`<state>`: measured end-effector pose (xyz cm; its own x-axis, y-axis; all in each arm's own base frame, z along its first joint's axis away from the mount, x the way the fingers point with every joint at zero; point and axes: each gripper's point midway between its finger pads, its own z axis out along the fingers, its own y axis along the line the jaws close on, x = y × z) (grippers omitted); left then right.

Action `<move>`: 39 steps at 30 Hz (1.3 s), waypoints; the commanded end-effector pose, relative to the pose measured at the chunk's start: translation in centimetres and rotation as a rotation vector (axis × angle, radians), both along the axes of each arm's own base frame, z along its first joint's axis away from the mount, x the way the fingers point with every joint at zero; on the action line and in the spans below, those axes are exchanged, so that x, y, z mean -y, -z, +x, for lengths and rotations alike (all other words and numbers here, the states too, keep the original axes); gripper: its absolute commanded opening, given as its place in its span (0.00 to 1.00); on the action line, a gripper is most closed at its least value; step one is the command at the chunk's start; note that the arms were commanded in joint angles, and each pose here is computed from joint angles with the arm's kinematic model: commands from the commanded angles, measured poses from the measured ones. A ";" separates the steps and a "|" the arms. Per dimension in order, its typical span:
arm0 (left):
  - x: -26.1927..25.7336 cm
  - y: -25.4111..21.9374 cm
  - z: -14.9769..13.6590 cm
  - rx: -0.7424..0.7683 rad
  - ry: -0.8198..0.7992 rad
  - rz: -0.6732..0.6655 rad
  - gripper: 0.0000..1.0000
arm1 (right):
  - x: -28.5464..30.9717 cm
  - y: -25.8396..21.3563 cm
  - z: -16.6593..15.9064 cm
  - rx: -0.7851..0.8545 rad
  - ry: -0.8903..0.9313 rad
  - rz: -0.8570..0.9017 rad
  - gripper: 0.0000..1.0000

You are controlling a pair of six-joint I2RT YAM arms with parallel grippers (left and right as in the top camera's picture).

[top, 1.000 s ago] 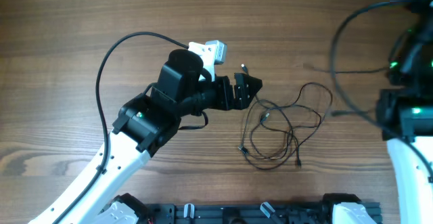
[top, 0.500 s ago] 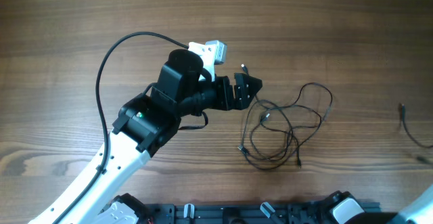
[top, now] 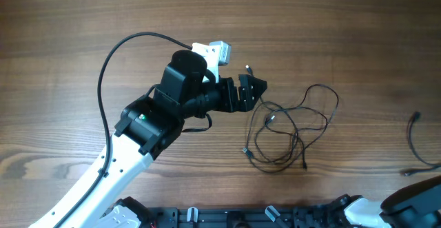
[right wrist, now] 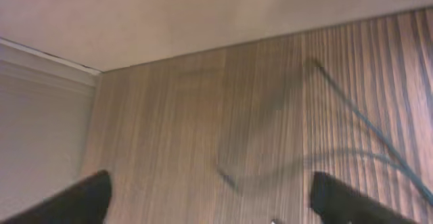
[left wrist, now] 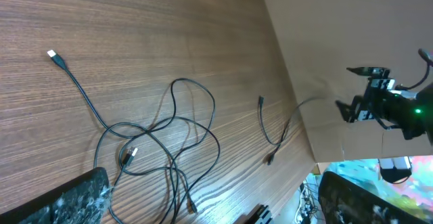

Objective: Untangle cables

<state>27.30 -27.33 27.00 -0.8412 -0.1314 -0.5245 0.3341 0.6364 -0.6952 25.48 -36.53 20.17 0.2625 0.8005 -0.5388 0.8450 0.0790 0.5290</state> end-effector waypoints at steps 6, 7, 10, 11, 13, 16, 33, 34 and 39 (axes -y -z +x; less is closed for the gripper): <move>0.0 -0.2 0.0 0.017 0.016 0.002 1.00 | -1.8 2.4 -0.6 -0.020 0.021 0.148 1.00; 0.0 -0.2 0.0 0.017 0.016 0.002 1.00 | -2.5 2.8 -0.6 -0.021 0.002 0.181 1.00; 0.0 -0.2 0.0 0.018 0.016 0.003 1.00 | -5.2 3.2 1.0 -0.009 -0.187 0.235 1.00; 0.0 -0.2 0.0 0.018 0.015 0.002 1.00 | -6.4 3.1 1.7 0.003 -0.289 0.244 1.00; -0.8 0.1 1.0 0.040 -0.049 0.037 1.00 | -9.1 3.3 2.4 0.023 -0.450 0.292 1.00; -3.6 1.0 3.4 0.088 -0.232 0.148 1.00 | -12.3 4.1 2.4 -0.023 -0.591 0.342 1.00; -9.6 2.7 5.4 0.129 -0.512 0.388 1.00 | -30.9 9.6 2.5 -0.507 -1.102 0.480 0.99; -9.6 2.7 5.4 0.129 -0.512 0.388 1.00 | -31.8 10.5 1.8 -0.531 -1.119 0.502 0.99; -9.6 2.7 5.4 0.129 -0.512 0.388 1.00 | -36.2 14.3 -0.3 -0.516 -1.216 0.617 0.97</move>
<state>32.42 -18.07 24.06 -0.6621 -0.2864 -0.6925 -0.0104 0.9275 -0.3737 25.90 -2.21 7.12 -0.8248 0.5570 0.0973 0.5514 0.7543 0.3563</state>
